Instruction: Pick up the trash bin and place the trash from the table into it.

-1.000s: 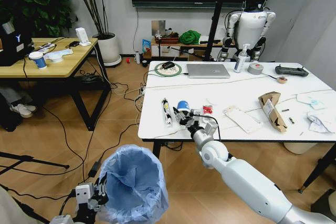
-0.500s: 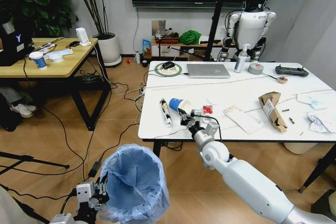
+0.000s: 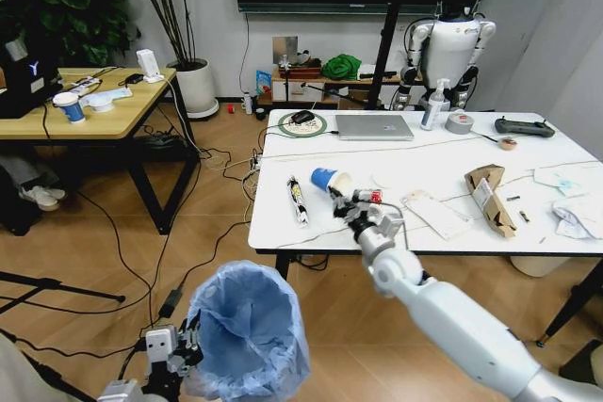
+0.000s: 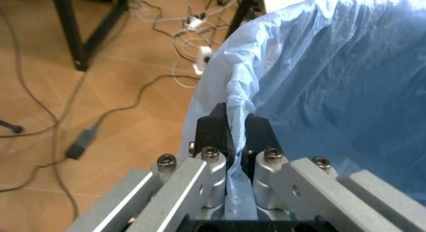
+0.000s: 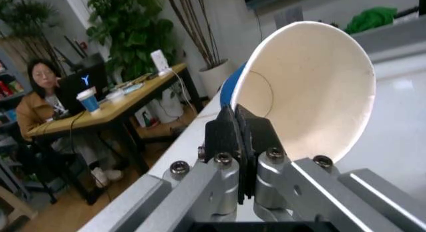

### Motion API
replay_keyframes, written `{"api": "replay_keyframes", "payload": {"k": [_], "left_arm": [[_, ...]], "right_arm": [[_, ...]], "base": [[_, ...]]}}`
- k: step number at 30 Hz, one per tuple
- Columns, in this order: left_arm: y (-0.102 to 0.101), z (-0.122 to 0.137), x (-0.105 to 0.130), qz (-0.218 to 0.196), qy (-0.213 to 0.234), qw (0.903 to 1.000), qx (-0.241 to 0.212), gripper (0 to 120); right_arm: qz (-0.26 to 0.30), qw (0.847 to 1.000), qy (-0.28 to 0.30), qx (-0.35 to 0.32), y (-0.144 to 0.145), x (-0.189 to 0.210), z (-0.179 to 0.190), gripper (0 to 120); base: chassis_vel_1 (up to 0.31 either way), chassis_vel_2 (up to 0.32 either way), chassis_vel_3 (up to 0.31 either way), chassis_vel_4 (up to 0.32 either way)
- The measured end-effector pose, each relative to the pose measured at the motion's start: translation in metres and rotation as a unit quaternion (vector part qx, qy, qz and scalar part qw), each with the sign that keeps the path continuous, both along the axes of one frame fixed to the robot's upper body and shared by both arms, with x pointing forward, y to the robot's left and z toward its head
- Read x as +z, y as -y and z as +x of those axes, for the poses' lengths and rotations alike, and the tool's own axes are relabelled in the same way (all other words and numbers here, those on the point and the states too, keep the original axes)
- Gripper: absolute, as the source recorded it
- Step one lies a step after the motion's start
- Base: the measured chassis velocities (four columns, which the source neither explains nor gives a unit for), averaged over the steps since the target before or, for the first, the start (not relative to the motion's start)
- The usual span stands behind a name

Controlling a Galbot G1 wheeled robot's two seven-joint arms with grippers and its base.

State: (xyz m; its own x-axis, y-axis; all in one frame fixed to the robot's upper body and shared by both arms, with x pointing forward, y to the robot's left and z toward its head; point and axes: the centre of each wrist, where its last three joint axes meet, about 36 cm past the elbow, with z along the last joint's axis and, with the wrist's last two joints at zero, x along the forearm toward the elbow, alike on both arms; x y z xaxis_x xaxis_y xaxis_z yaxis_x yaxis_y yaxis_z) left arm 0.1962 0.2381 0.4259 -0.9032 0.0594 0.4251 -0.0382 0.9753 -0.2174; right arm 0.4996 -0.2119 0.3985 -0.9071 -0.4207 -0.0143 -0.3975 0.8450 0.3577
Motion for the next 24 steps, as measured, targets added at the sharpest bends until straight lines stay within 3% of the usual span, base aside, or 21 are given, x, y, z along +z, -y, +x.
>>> {"api": "replay_keyframes", "payload": {"k": [3,8,17,21,24], "left_arm": [[0.002,0.012,-0.001,-0.015,-0.004,0.9999,-0.001,0],[0.013,0.059,-0.004,-0.060,-0.008,0.9981,-0.011,0],[0.035,0.081,-0.001,-0.089,-0.039,0.9949,-0.026,0],[0.055,0.093,0.011,-0.108,-0.072,0.9905,-0.046,0],[0.059,0.091,0.012,-0.112,-0.078,0.9893,-0.053,0]], "right_arm": [[0.001,1.000,0.011,0.005,0.012,0.011,-0.004,0],[0.008,1.000,0.027,-0.001,0.041,0.023,-0.019,0],[0.010,0.999,0.034,-0.005,0.055,0.029,-0.036,0],[-0.015,0.998,0.063,0.006,0.083,0.055,-0.063,0],[-0.030,0.996,0.077,0.031,0.091,0.068,-0.078,0]], "base": [[0.000,0.000,0.000,0.000],[0.000,0.000,0.000,0.000],[0.000,0.000,0.000,0.000],[0.000,0.000,0.000,0.000],[0.000,0.000,0.000,0.000]]}}
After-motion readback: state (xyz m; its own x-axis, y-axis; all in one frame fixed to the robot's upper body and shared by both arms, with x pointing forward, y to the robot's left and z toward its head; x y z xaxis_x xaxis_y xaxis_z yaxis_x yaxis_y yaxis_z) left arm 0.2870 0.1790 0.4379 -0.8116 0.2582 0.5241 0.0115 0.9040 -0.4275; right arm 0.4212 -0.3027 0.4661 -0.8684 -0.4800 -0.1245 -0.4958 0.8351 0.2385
